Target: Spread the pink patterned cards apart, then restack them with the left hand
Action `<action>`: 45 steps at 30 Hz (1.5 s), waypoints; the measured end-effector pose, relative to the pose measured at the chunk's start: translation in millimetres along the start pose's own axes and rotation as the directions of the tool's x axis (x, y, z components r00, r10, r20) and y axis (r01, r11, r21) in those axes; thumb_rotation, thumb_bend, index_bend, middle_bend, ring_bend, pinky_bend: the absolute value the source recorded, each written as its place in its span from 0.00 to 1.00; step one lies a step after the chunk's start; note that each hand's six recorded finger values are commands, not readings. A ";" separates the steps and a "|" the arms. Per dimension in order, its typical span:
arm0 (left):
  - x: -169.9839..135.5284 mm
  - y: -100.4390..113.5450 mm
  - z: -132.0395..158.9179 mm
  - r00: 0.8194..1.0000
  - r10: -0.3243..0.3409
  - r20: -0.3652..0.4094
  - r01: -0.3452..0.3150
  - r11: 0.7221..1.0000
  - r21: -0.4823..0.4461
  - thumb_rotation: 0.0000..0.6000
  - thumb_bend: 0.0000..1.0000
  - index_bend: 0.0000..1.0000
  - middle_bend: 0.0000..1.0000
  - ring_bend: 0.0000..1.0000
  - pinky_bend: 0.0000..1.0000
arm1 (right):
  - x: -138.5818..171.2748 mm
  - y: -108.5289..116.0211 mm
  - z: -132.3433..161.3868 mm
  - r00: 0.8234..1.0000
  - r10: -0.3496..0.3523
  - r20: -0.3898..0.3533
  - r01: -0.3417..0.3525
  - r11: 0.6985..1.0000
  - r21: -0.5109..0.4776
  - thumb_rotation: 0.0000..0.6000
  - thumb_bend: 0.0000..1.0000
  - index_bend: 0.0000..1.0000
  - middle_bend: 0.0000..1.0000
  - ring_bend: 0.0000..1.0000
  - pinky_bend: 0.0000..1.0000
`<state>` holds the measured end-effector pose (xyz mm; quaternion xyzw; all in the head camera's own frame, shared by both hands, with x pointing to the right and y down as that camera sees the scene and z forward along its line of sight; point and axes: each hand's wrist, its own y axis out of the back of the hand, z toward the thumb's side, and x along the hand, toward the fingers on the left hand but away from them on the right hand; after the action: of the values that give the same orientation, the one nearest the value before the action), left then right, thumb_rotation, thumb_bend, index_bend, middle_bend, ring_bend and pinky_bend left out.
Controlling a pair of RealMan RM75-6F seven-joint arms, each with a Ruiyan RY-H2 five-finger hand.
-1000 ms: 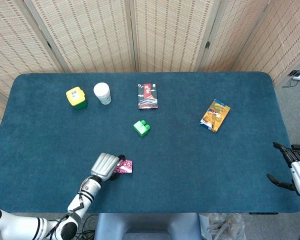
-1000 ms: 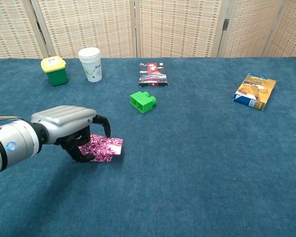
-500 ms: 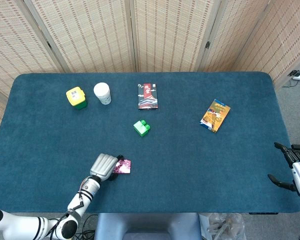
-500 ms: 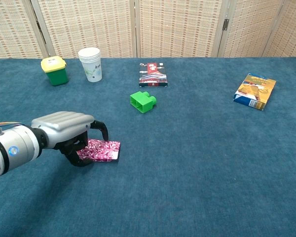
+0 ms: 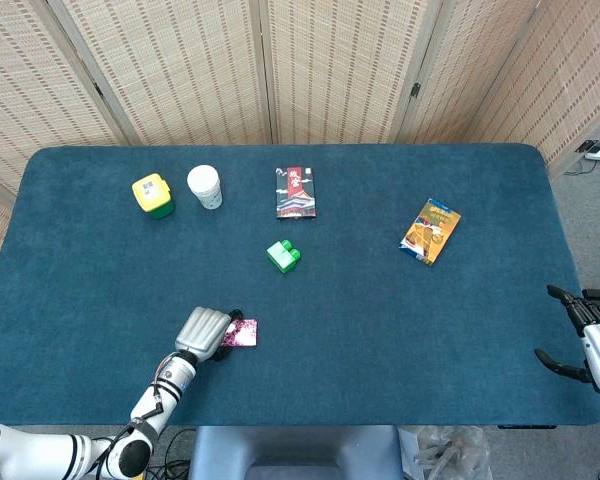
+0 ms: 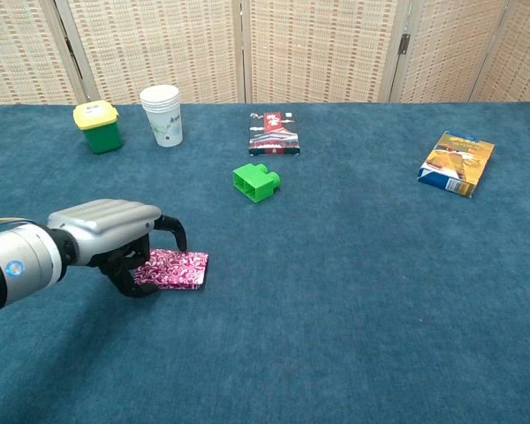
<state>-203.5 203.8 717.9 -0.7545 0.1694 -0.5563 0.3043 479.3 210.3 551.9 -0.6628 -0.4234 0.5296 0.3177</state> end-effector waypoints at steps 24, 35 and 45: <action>-7.9 14.5 -0.3 1.000 0.019 -0.003 -0.019 0.999 -0.031 1.00 0.35 0.14 0.96 0.95 1.00 | -0.2 1.5 -0.4 1.000 -0.004 0.001 0.004 1.000 -0.001 1.00 0.25 0.09 0.22 0.21 0.21; -37.5 70.2 -74.0 0.954 0.249 -0.167 -0.272 0.953 -0.132 1.00 0.35 0.27 0.75 0.68 0.84 | -1.5 6.7 -4.8 1.000 -0.003 0.006 0.003 1.000 0.008 1.00 0.25 0.09 0.26 0.21 0.21; -104.7 84.1 -160.6 0.850 0.430 -0.305 -0.434 0.899 0.060 1.00 0.35 0.30 0.52 0.41 0.51 | -11.7 2.8 -4.2 0.999 0.045 -0.019 -0.045 0.999 0.028 1.00 0.27 0.09 0.24 0.18 0.21</action>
<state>-381.8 158.9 617.8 -0.6018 0.3833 -0.5843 0.3866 483.1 198.7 555.5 -0.6730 -0.3980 0.5356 0.3190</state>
